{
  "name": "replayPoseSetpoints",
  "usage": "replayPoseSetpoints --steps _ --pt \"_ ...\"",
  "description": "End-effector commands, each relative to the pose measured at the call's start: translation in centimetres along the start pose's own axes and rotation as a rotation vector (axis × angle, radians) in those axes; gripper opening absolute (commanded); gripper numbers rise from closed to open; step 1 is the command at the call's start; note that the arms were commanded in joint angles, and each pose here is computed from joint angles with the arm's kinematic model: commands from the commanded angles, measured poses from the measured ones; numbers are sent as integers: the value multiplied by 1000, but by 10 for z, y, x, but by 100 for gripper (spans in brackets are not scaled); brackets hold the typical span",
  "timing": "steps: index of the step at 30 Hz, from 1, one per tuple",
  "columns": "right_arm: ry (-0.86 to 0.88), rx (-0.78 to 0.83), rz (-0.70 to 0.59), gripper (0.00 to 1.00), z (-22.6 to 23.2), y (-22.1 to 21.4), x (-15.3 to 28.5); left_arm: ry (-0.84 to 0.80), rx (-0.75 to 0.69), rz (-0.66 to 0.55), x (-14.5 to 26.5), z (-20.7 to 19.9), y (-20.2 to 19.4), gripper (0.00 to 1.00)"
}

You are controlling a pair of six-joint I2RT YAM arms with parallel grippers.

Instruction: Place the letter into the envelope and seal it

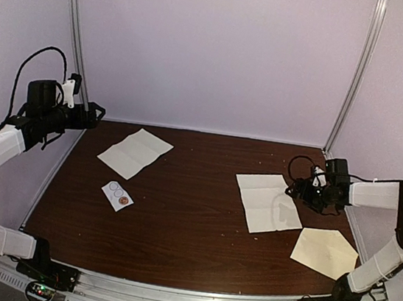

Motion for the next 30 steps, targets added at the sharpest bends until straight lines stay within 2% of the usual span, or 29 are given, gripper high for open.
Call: replayPoseSetpoints --steps 1,9,14,24,30 --pt "19 0 31 93 -8 -12 -11 -56 -27 -42 4 -8 8 97" --pt "72 -5 103 92 -9 -26 -23 -53 -25 -41 3 -7 7 97" --pt "166 -1 156 87 7 -43 -24 -56 -21 -34 2 -7 6 98" --pt "401 77 230 82 81 -66 -23 -72 -15 -18 -1 -7 2 98" --pt "356 52 63 84 80 -32 -4 -144 -19 12 -6 -24 -11 97"
Point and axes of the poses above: each gripper's point midway between its finger pads, its own x axis back along the fingers, its own z axis along the line the jaws close on, y = z × x, the point moved 7 cm from there along x, back along the fingers, and after that the axes turned 13 degrees about x, right-handed, at the moved point
